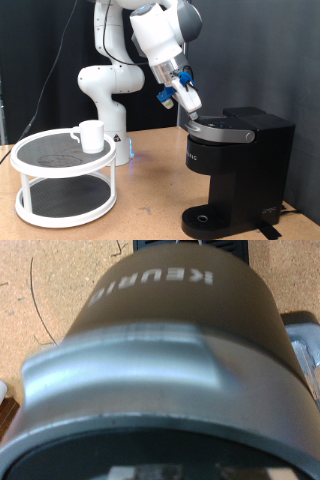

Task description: Make a cup of coffee with the keurig machine

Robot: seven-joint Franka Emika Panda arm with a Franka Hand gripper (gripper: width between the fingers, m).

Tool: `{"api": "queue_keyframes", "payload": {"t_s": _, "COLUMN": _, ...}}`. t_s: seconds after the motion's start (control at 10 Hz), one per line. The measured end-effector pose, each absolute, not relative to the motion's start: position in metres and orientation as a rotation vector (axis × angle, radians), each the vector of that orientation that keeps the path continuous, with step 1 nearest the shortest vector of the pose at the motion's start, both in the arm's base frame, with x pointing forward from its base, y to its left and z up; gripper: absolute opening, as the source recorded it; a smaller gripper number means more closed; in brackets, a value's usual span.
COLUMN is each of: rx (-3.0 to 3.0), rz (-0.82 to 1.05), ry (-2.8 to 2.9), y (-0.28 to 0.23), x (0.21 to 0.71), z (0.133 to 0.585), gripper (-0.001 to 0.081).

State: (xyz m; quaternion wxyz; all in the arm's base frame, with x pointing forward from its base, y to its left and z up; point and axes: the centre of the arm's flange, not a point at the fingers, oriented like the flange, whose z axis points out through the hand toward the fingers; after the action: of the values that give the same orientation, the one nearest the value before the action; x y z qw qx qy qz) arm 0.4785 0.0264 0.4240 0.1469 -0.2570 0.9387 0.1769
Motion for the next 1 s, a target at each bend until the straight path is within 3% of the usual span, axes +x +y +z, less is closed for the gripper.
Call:
{"api": "queue_keyframes", "payload": {"t_s": 0.6, "rx": -0.726, "rz": 0.511, "ry": 2.708, "y": 0.023, "x": 0.481, "z": 0.415, "gripper": 0.0000}}
{"api": "queue_keyframes", "payload": {"t_s": 1.0, "rx": -0.721, "rz": 0.691, "ry": 2.580, "y": 0.005, "x": 0.478, "z": 0.441, "gripper": 0.0000}}
